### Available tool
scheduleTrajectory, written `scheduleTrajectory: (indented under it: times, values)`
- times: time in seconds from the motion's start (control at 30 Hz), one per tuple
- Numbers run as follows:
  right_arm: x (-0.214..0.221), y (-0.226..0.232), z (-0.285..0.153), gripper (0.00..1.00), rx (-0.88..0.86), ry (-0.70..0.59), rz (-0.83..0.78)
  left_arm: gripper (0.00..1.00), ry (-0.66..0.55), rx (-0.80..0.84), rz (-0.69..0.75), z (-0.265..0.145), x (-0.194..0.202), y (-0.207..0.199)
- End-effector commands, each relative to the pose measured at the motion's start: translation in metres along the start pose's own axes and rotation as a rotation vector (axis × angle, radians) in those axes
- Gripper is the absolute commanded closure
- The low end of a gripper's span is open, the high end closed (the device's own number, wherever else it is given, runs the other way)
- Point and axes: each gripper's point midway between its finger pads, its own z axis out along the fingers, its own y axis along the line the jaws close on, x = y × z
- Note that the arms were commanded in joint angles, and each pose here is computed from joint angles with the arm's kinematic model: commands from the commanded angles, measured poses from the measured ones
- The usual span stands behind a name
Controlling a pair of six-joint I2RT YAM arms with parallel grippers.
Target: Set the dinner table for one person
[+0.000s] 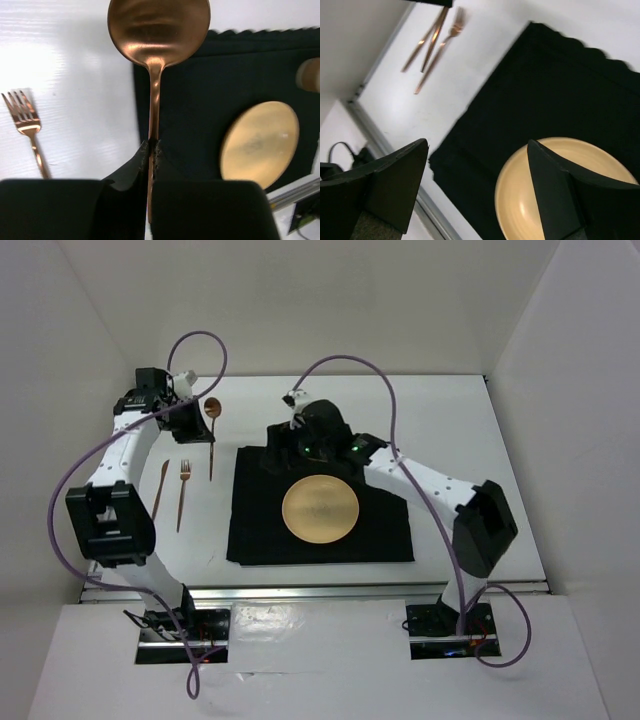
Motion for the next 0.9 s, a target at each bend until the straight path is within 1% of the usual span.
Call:
scheduleTrajectory:
  times: [0.0,0.03,0.07,0.1,0.13,0.17,0.2,0.27,0.33,0.37,0.5,0.63,0.7,0.73,0.87]
  values:
    - [-0.023,0.048,0.029,0.17,-0.221,-0.092,0.050,1.00,-0.107,0.085,-0.023,-0.019,-0.010,-0.033]
    - [-0.029,0.061,0.034,0.21,-0.261,-0.104,0.038,1.00,-0.103,0.079,-0.016,-0.018,-0.004,-0.035]
    - [-0.020,0.068,0.050,0.26,-0.297,-0.082,0.044,1.00,-0.124,0.063,-0.018,-0.021,-0.006,-0.034]
    - [-0.018,0.075,0.057,0.31,-0.319,-0.076,0.037,1.00,-0.132,0.064,-0.001,-0.022,-0.004,-0.040]
    - [-0.027,0.081,0.061,0.38,-0.339,-0.095,0.041,1.00,-0.148,0.062,0.013,-0.028,-0.002,-0.044]
    - [-0.020,0.083,0.074,0.43,-0.371,-0.077,0.046,1.00,-0.160,0.049,0.012,-0.029,-0.002,-0.045]
    - [-0.017,0.092,0.078,0.47,-0.403,-0.071,0.048,1.00,-0.177,0.052,0.021,-0.030,-0.003,-0.050]
    - [-0.011,0.094,0.091,0.52,-0.430,-0.053,0.072,1.00,-0.204,0.048,0.038,-0.037,-0.004,-0.055]
    - [-0.013,0.097,0.097,0.52,-0.452,-0.069,0.082,1.00,-0.216,0.033,0.046,-0.038,-0.004,-0.055]
    - [-0.008,0.098,0.098,0.52,-0.461,-0.050,0.097,1.00,-0.212,0.039,0.043,-0.037,-0.003,-0.059]
    - [0.003,0.098,0.115,0.46,-0.478,-0.010,0.134,1.00,-0.215,0.029,0.042,-0.037,-0.003,-0.057]
    - [0.012,0.097,0.124,0.45,-0.492,0.017,0.170,1.00,-0.213,0.034,0.049,-0.034,-0.001,-0.060]
    - [0.010,0.100,0.127,0.45,-0.500,0.025,0.179,1.00,-0.213,0.034,0.049,-0.034,-0.001,-0.060]
    - [0.018,0.096,0.132,0.45,-0.489,0.044,0.186,1.00,-0.213,0.035,0.040,-0.034,-0.001,-0.060]
    - [0.020,0.097,0.139,0.45,-0.496,0.055,0.207,1.00,-0.210,0.046,0.041,-0.034,-0.001,-0.062]
